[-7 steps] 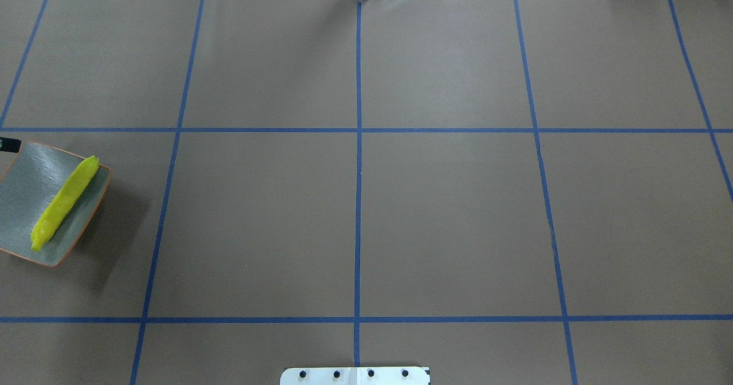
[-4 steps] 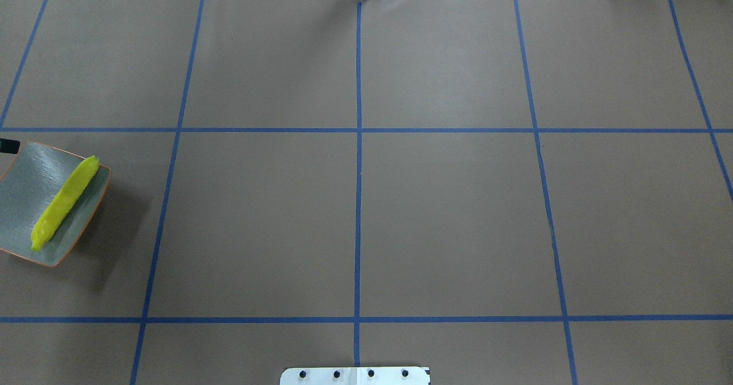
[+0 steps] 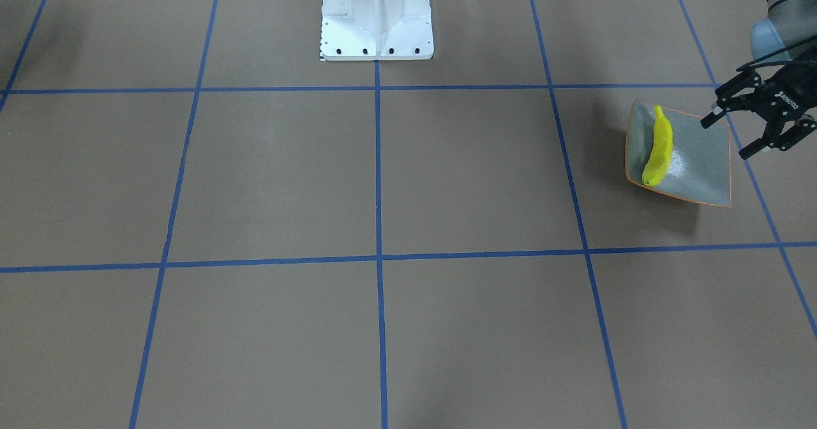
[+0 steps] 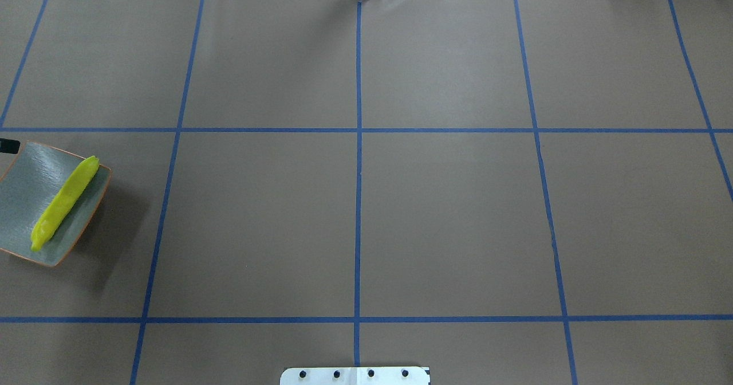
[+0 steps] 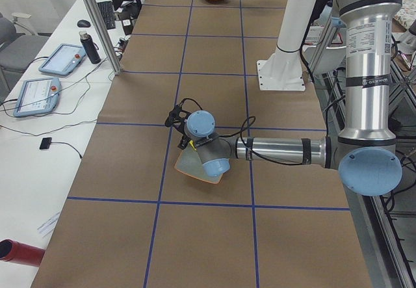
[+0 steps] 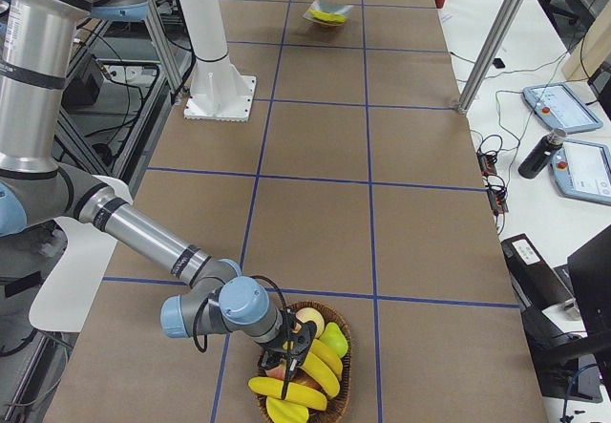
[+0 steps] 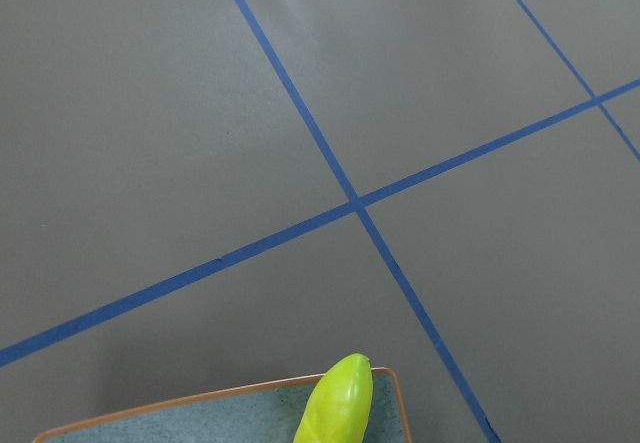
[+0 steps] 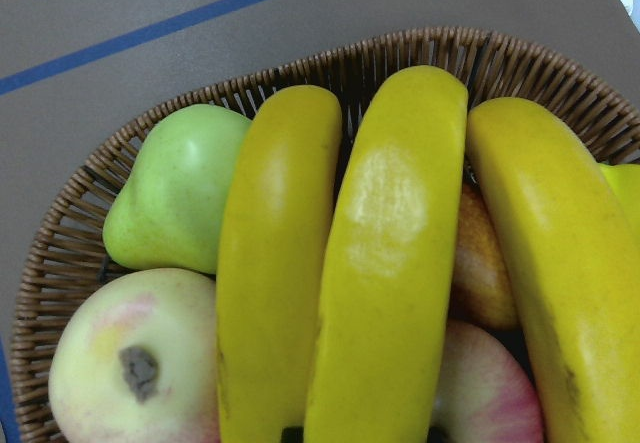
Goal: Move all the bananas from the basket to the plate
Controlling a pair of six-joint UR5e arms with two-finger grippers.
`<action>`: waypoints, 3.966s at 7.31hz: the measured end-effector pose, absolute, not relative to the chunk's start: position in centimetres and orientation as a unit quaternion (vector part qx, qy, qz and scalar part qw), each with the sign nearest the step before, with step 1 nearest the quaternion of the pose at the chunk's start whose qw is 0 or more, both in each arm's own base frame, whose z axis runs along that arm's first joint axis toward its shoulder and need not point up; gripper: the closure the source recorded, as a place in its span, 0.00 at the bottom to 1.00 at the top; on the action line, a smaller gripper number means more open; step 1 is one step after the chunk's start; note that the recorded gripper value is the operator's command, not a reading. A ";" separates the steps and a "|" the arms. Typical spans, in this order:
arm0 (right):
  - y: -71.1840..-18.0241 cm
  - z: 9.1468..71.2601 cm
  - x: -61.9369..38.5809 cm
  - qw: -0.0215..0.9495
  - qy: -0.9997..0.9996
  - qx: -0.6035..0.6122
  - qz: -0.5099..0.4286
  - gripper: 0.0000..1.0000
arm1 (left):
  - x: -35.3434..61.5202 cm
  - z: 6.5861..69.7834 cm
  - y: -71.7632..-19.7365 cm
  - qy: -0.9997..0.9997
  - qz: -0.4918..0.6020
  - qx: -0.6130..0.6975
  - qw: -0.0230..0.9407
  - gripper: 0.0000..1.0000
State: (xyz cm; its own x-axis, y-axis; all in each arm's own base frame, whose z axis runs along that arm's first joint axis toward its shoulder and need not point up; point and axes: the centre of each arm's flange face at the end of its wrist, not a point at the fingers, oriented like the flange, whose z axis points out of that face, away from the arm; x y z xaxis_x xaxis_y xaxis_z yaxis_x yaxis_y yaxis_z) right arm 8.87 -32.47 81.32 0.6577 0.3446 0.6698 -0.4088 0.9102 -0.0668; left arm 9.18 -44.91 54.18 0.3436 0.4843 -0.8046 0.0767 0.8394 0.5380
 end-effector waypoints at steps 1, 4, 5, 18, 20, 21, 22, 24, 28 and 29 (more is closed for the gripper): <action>-32.7 81.0 8.9 0.910 -0.359 0.054 0.202 1.00 | 9.2 54.2 -44.9 0.558 0.130 0.251 0.780 0.00; -33.5 79.7 10.5 0.916 -0.346 0.096 0.181 1.00 | 9.3 54.5 -45.1 0.556 0.128 0.249 0.782 0.00; -33.7 79.3 11.8 0.918 -0.335 0.115 0.175 1.00 | 9.3 54.6 -45.1 0.556 0.126 0.248 0.783 0.00; -57.5 32.3 -20.8 0.799 -0.540 0.252 -0.081 1.00 | 21.5 31.4 -56.3 0.687 -0.099 0.144 0.705 0.00; -55.1 24.2 -29.0 0.776 -0.564 0.276 -0.059 1.00 | 29.2 23.7 -54.8 0.736 -0.193 0.087 0.643 0.00; -52.9 21.1 -33.0 0.764 -0.573 0.292 -0.052 1.00 | 31.5 21.5 -53.8 0.751 -0.226 0.065 0.617 0.00; -50.7 19.0 -35.8 0.753 -0.583 0.302 -0.052 1.00 | 32.5 20.4 -53.3 0.760 -0.249 0.046 0.599 0.00; -47.3 16.0 -39.1 0.734 -0.606 0.302 -0.055 1.00 | 33.3 19.5 -52.7 0.766 -0.270 0.017 0.582 0.00; -42.5 11.4 -44.7 0.709 -0.629 0.313 -0.054 1.00 | 35.2 18.4 -51.0 0.773 -0.265 -0.011 0.576 0.00; -41.9 11.1 -45.3 0.707 -0.631 0.314 -0.054 1.00 | 35.6 18.1 -50.5 0.775 -0.261 -0.014 0.576 0.00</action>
State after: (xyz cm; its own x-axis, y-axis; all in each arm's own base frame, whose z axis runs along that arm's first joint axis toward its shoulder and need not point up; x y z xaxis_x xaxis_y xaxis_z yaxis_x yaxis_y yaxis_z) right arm -45.32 -41.89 11.12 0.1980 -0.4734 0.8583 -0.3196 0.7966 0.5132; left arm 35.59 -50.54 18.12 -0.3364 -0.3226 -0.8847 0.2784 0.8634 -0.4207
